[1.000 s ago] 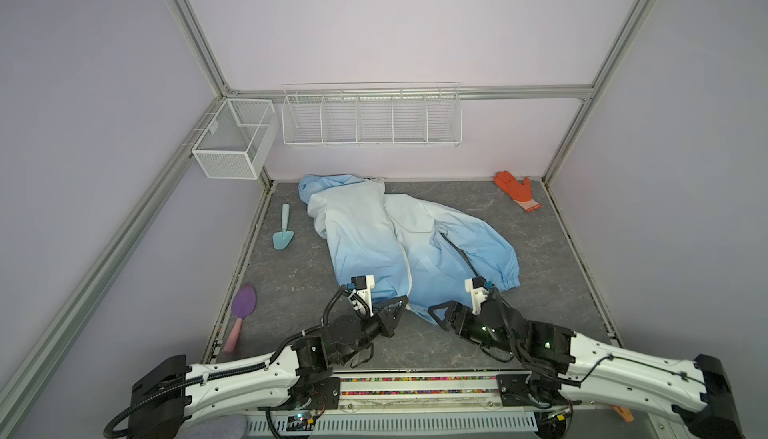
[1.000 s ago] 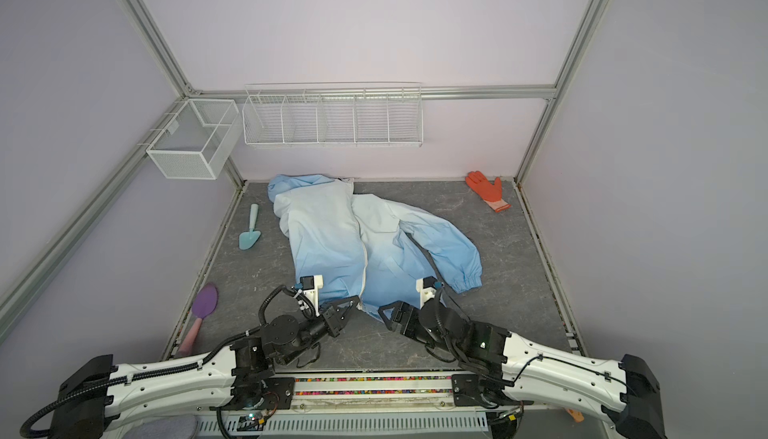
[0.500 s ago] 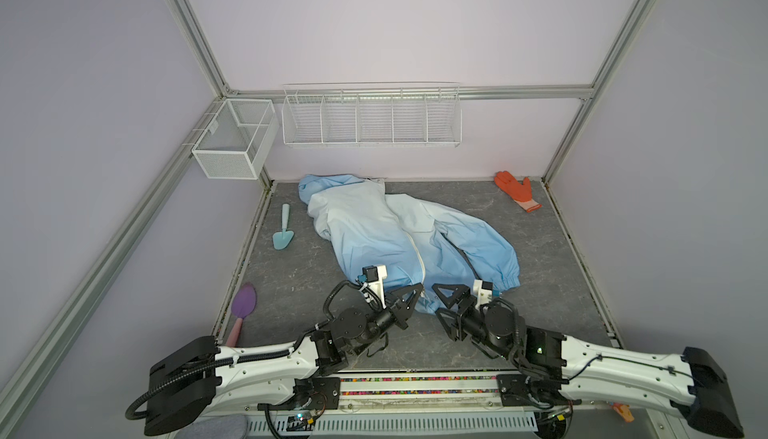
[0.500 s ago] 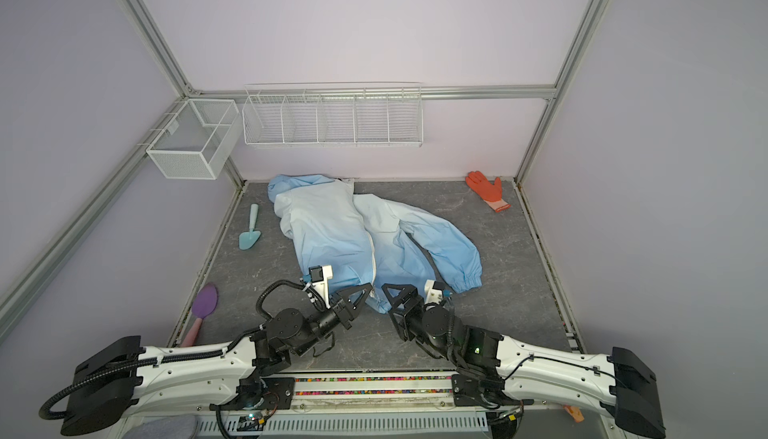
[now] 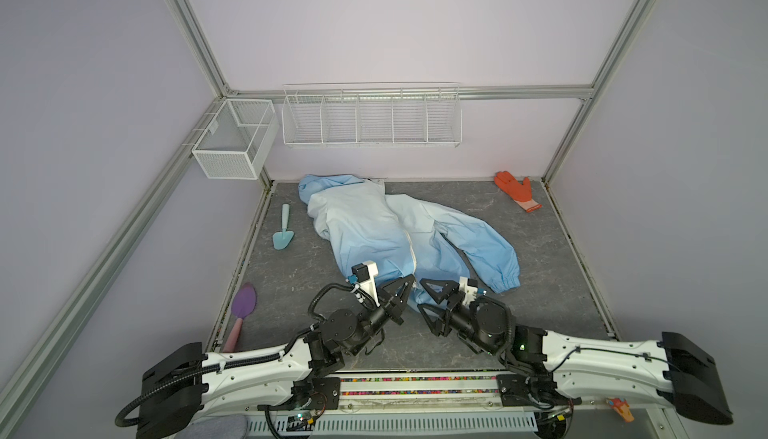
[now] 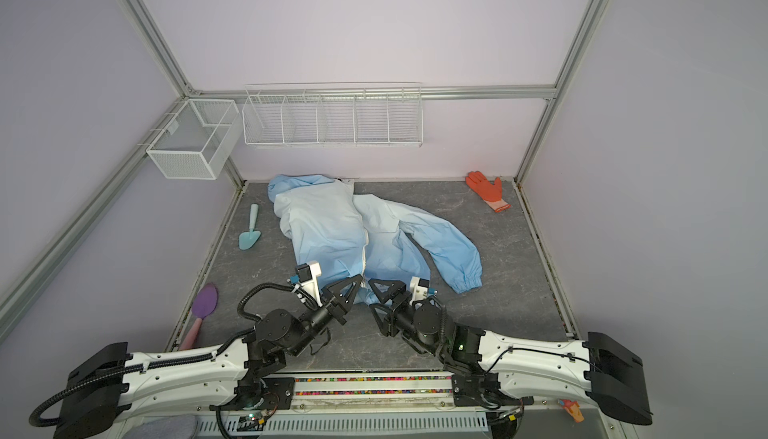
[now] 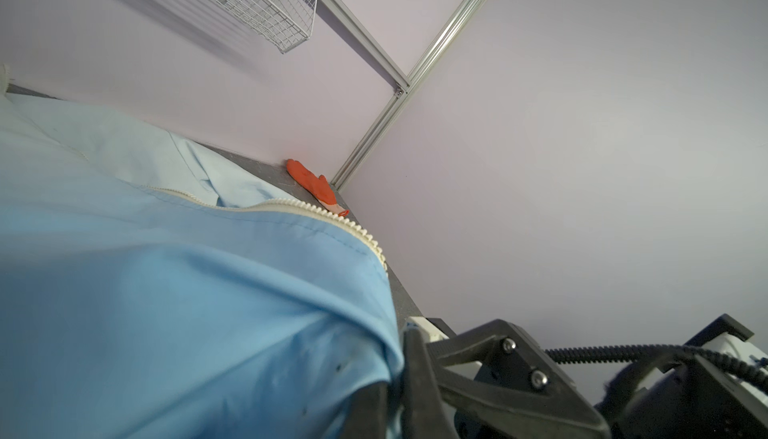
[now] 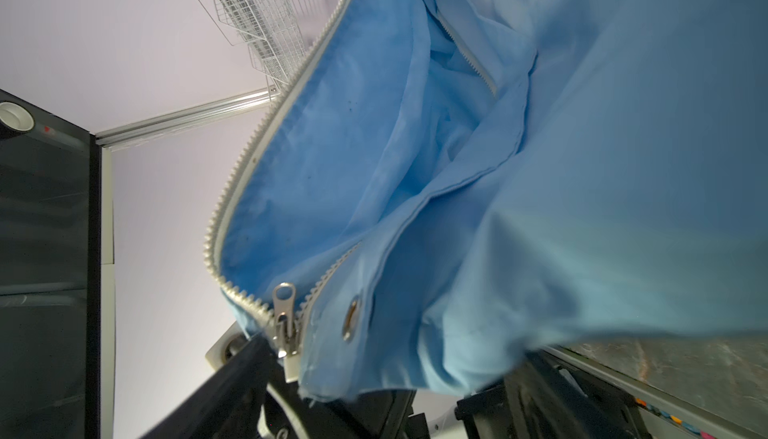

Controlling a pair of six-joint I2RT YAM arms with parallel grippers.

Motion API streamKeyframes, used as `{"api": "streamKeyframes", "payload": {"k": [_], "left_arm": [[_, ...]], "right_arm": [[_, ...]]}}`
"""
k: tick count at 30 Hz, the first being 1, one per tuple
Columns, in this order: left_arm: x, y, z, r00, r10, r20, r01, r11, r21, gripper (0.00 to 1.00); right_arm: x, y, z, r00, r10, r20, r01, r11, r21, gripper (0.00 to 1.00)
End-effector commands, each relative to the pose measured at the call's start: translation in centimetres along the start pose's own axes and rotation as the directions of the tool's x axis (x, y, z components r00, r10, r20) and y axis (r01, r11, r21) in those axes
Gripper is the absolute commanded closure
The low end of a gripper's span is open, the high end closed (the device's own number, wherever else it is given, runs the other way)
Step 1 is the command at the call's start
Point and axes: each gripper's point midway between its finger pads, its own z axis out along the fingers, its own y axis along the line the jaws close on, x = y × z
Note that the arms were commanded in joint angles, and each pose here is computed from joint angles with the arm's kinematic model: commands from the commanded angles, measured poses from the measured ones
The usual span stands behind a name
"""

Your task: Zip up the jacket

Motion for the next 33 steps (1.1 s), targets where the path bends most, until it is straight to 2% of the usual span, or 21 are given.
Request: {"api": "streamKeyframes", "payload": {"k": [1, 6, 9, 12, 16, 18, 23, 27, 29, 33], "left_arm": [[-3.0, -1.8, 0.4, 0.994, 0.037, 0.104, -0.04, 0.999, 0.025, 1.0], [-3.3, -2.1, 0.9, 0.991, 0.048, 0.124, -0.052, 0.998, 0.028, 1.0], [-3.2, -2.8, 1.2, 0.993, 0.034, 0.117, -0.041, 0.998, 0.057, 1.0], [-3.0, -3.1, 1.2, 0.994, -0.005, 0.107, -0.004, 0.997, 0.082, 1.0], [-3.1, -3.2, 0.7, 0.993, -0.065, 0.101, 0.054, 0.993, 0.105, 1.0], [-3.0, -3.3, 0.5, 0.992, -0.087, 0.088, 0.077, 0.991, 0.112, 1.0], [-3.0, -3.4, 0.3, 0.991, -0.116, 0.072, 0.107, 0.987, 0.117, 1.0], [-3.2, -2.9, -0.1, 0.989, -0.122, 0.083, 0.113, 0.988, 0.104, 1.0], [-3.4, -2.7, -0.3, 0.988, -0.122, 0.094, 0.113, 0.989, 0.096, 1.0], [-3.6, -2.4, -0.6, 0.988, -0.115, 0.101, 0.107, 0.991, 0.082, 1.0]], "right_arm": [[2.8, 3.9, 0.4, 0.971, 0.201, -0.127, -0.214, 0.972, -0.096, 0.1], [3.9, 4.8, 1.4, 0.961, 0.22, -0.168, -0.242, 0.963, -0.119, 0.1], [2.6, 4.2, 1.6, 0.961, 0.247, -0.121, -0.264, 0.953, -0.147, 0.11], [0.3, 3.4, 1.6, 0.968, 0.247, -0.044, -0.251, 0.951, -0.183, 0.01], [-2.3, 3.5, 1.7, 0.977, 0.213, 0.02, -0.203, 0.951, -0.232, 0.13], [-3.0, 4.2, 1.9, 0.981, 0.194, 0.023, -0.181, 0.948, -0.261, 0.15], [-2.9, 6.4, 3.4, 0.984, 0.173, -0.035, -0.174, 0.921, -0.349, 0.23], [-0.5, 8.1, 5.5, 0.974, 0.154, -0.167, -0.211, 0.886, -0.413, 0.23], [1.0, 8.1, 6.6, 0.963, 0.155, -0.22, -0.233, 0.888, -0.397, 0.23], [2.2, 8.1, 7.0, 0.964, 0.141, -0.225, -0.223, 0.889, -0.401, 0.24]]}}
